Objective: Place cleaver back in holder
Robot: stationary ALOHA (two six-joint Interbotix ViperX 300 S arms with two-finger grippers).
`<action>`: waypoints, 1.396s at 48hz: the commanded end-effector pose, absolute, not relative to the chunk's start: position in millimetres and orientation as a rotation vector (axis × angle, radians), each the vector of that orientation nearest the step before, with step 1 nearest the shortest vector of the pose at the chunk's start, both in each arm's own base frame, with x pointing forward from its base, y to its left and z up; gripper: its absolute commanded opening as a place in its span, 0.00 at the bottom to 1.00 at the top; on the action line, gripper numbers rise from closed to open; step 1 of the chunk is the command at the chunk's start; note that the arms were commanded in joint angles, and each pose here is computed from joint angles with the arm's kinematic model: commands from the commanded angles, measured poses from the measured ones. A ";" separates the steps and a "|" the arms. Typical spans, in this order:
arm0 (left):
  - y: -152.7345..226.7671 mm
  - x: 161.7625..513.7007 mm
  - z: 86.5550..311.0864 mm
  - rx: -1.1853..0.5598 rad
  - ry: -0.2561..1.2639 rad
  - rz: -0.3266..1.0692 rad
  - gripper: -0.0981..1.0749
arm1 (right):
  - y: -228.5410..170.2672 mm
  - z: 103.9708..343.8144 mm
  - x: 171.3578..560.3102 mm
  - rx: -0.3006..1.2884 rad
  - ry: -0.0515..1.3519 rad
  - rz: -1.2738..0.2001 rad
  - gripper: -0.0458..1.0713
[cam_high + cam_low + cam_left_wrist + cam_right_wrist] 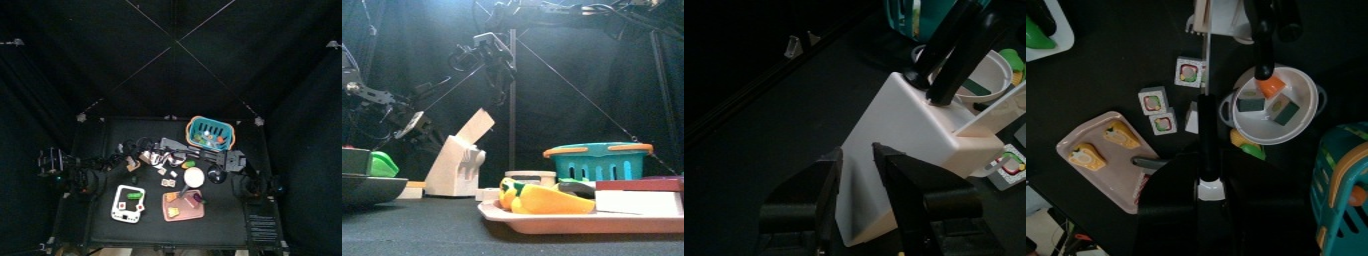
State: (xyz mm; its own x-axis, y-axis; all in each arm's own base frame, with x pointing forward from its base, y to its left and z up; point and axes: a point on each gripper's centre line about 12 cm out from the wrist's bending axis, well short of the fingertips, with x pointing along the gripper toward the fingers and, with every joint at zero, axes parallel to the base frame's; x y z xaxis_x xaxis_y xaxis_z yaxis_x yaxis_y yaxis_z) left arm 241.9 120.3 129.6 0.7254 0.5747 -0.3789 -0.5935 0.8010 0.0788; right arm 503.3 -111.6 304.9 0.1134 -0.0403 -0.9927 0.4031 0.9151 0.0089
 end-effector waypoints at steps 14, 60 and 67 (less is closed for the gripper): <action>119.5 249.5 134.0 -0.042 0.387 0.628 0.71 | -118.7 325.3 511.8 0.312 1.333 -0.332 0.39; 118.6 248.9 133.3 -0.042 0.392 0.624 0.71 | -126.2 333.9 518.8 0.308 1.276 -0.351 0.67; 118.6 248.8 134.6 -0.042 0.387 0.625 0.71 | -124.4 335.0 518.4 0.305 1.278 -0.348 0.67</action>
